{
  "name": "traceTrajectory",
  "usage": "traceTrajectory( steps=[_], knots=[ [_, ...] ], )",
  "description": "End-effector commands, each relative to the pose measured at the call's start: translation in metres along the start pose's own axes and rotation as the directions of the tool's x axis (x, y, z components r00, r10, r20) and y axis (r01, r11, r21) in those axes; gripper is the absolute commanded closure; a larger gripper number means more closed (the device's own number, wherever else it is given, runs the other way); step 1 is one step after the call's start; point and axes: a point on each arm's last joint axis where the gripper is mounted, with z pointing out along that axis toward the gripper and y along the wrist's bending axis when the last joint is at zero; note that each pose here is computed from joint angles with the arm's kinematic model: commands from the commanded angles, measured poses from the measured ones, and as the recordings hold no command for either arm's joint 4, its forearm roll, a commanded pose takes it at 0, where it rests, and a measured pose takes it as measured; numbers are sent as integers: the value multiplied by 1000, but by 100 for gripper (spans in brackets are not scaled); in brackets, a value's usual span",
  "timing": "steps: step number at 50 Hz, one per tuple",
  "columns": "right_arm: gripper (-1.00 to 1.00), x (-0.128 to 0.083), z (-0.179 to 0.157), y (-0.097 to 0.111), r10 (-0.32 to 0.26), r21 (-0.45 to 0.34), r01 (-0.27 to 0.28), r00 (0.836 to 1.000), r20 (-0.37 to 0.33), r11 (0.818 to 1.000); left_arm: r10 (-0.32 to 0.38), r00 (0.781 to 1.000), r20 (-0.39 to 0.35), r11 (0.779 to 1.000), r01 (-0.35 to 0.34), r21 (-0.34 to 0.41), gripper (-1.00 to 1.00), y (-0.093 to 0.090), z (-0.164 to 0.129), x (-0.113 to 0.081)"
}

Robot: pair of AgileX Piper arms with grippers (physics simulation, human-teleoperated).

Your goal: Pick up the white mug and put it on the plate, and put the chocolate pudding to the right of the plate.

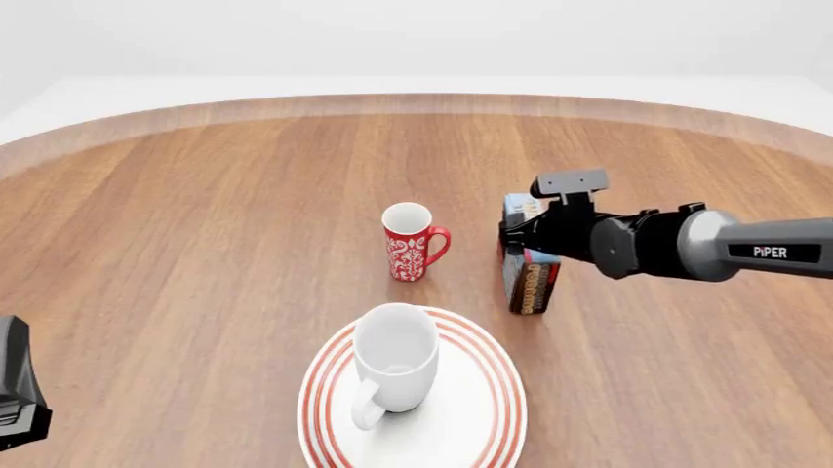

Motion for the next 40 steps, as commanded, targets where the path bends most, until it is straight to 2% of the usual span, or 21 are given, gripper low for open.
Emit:
traceTrajectory(
  steps=[1,18,40],
  knots=[
    [100,11,4,-7,-60,9,60,998,-37,998,0,1000,1,1000,0,0,-100,0,0,0],
    [100,12,-2,-9,-57,14,57,998,-28,998,0,1000,1,1000,0,0,-100,0,0,0],
    [100,-4,-22,-1,-38,-1,38,999,-3,999,0,1000,1,1000,0,-1,-100,0,0,0]
  ],
)
